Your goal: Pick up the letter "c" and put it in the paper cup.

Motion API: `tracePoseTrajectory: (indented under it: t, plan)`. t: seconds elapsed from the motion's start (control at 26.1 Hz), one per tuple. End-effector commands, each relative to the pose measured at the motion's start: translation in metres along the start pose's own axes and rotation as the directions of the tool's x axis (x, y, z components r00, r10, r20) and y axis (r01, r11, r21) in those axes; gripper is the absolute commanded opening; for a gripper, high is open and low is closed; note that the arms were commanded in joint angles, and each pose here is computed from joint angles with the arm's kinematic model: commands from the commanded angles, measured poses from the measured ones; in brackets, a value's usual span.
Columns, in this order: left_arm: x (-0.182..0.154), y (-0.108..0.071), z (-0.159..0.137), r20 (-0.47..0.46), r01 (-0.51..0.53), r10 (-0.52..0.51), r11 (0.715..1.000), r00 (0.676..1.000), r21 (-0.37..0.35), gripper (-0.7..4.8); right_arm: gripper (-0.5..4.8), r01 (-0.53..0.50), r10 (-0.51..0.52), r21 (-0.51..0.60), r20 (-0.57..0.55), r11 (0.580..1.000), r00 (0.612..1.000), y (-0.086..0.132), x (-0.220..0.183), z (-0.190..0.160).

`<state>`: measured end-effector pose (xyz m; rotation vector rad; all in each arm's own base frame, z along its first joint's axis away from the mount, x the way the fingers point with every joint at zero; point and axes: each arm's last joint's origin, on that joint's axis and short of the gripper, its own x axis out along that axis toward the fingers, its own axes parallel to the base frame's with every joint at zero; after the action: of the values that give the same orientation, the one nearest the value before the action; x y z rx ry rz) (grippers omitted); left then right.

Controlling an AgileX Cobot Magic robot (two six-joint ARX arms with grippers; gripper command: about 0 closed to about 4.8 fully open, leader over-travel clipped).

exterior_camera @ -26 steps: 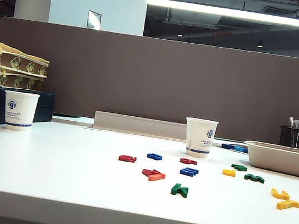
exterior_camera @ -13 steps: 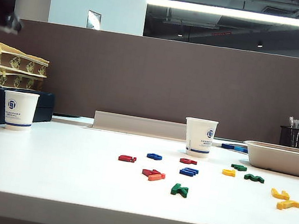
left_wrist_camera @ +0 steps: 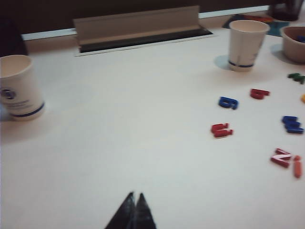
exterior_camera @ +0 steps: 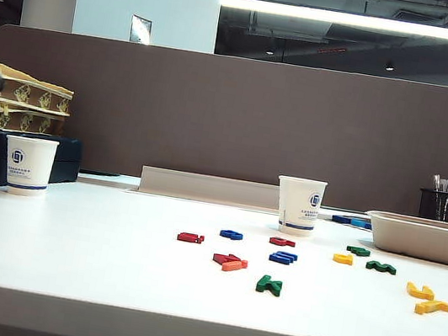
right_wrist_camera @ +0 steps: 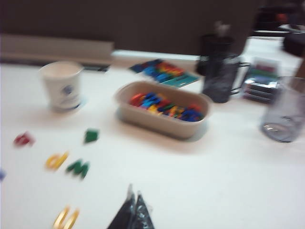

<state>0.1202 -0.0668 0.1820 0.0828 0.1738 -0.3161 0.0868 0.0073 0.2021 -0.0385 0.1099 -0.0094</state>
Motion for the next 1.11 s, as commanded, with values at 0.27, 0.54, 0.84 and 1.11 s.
tracePoseTrajectory:
  t: [0.27, 0.54, 0.84, 1.11]
  plan:
    - [0.000, 0.003, -0.018, 0.005, -0.094, 0.094, 0.995, 0.996, -0.028, -0.06, -0.02, 0.145, -0.148, 0.070, 0.039, 0.987, 0.988, -0.003, 0.008, -0.013]
    - [-0.001, 0.004, -0.026, -0.004, -0.124, 0.124, 0.992, 0.992, -0.032, -0.06, -0.02, 0.216, -0.220, 0.075, 0.042, 0.973, 0.975, -0.005, 0.008, -0.013]
    - [-0.002, 0.004, -0.036, -0.011, -0.143, 0.142, 0.989, 0.990, -0.046, -0.06, -0.02, 0.228, -0.229, 0.058, -0.001, 0.972, 0.973, -0.004, 0.012, -0.028]
    - [-0.002, 0.004, -0.036, -0.013, -0.143, 0.142, 0.989, 0.990, -0.043, -0.06, -0.01, 0.215, -0.215, 0.053, -0.014, 0.975, 0.977, -0.003, 0.014, -0.036]
